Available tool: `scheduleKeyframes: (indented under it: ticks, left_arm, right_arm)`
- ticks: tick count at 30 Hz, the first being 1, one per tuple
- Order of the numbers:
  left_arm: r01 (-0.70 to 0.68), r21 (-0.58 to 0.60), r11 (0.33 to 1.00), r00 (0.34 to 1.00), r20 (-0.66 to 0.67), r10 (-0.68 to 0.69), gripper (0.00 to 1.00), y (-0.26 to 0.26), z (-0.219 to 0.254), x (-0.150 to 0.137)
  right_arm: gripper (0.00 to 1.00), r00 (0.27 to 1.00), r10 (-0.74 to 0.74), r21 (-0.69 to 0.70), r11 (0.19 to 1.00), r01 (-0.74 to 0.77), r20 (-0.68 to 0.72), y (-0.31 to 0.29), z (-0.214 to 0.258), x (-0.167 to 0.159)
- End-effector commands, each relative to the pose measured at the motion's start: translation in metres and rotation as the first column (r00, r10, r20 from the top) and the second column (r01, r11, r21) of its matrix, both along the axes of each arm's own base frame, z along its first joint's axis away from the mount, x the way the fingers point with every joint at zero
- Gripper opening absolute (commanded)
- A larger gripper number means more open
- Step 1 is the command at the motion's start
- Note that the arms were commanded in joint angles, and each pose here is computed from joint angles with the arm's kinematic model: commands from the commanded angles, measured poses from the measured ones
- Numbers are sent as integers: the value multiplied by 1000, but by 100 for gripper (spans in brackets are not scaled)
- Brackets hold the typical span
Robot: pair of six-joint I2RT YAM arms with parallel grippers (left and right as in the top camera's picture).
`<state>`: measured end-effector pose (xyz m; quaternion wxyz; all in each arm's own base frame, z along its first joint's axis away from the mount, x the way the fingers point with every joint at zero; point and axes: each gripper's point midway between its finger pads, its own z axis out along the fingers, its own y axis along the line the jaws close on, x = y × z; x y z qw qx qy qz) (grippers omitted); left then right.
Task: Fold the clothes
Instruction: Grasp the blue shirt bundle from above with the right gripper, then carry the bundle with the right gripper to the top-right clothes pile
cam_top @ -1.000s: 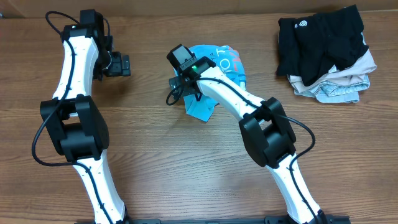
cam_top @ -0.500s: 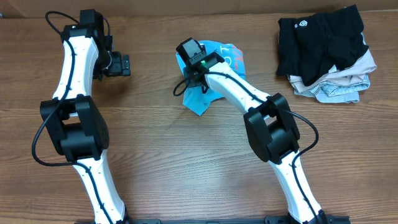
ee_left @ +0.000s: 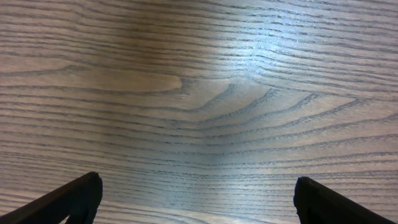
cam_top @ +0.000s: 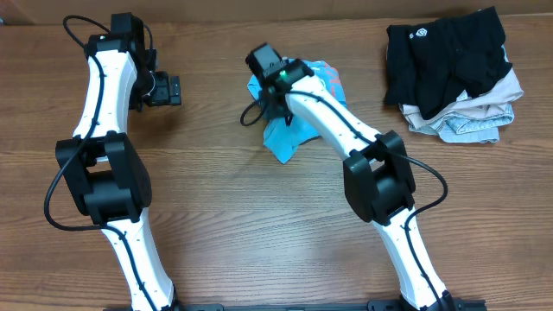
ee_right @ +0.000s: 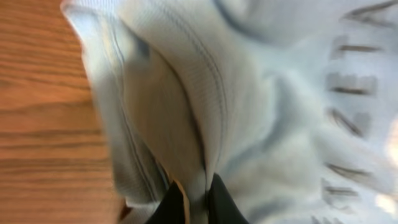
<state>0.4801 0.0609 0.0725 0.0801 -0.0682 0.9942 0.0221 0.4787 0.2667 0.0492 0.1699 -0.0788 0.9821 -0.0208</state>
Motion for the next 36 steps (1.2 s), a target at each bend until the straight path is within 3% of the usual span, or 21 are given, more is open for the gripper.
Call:
scheduleKeyframes:
  ticks: [1, 10, 21, 30, 36]
  left_arm:
    - [-5, -12, 1000, 1000, 14, 6, 100, -3, 3, 3]
    - [-5, -12, 1000, 1000, 14, 6, 100, -3, 3, 2]
    - [-5, -12, 1000, 1000, 14, 6, 100, -3, 3, 2]
    - [-5, -12, 1000, 1000, 14, 6, 100, -3, 3, 3]
    - [-5, -13, 1000, 1000, 14, 5, 100, -3, 3, 3]
  right_arm:
    - [4, 992, -46, 90, 995, 35, 119, -13, 79, 30]
    - [4, 947, -86, 173, 984, 32, 311, -63, 205, 48]
    - [4, 878, -228, 253, 959, 128, 421, -130, 275, 51]
    - [4, 691, -495, 415, 859, 300, 526, -230, 374, 10]
    - [4, 601, -605, 416, 796, 440, 523, -299, 385, -13]
